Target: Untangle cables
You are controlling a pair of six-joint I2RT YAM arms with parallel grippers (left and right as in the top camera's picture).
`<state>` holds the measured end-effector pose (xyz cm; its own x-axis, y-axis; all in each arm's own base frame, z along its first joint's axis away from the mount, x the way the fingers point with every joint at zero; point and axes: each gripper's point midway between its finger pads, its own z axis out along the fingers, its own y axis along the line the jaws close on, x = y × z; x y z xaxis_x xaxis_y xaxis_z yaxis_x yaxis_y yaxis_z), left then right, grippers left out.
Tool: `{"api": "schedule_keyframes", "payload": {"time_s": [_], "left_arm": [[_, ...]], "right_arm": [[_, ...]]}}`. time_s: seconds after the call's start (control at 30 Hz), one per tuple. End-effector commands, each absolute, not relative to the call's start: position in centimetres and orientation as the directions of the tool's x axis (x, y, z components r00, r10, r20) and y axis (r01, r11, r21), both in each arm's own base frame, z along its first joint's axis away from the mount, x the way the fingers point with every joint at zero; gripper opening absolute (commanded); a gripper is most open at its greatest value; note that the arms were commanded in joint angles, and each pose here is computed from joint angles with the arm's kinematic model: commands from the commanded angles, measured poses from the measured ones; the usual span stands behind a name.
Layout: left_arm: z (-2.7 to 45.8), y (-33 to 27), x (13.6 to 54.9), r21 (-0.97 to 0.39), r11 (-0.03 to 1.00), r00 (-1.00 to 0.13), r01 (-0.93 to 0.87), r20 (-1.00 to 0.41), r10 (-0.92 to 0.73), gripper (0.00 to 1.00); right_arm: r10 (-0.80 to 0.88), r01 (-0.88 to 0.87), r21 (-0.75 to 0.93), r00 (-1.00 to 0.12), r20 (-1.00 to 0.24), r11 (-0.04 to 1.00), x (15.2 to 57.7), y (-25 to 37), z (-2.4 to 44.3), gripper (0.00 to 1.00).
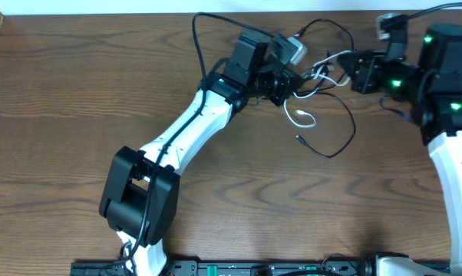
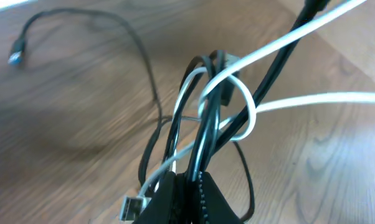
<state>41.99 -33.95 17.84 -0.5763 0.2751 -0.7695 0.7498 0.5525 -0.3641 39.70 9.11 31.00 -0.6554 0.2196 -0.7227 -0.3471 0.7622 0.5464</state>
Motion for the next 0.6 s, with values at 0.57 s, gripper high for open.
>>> {"api": "schedule_keyframes", "payload": {"time_s": [0.57], "left_arm": [[15.0,-29.0,44.2,-0.419,0.683,-0.711,0.598,-0.67,0.213,0.08]], "right_arm": [[0.475,-0.07,0.629,-0.594,-0.65,0.774,38.8,-2.0,31.8,0.01]]}}
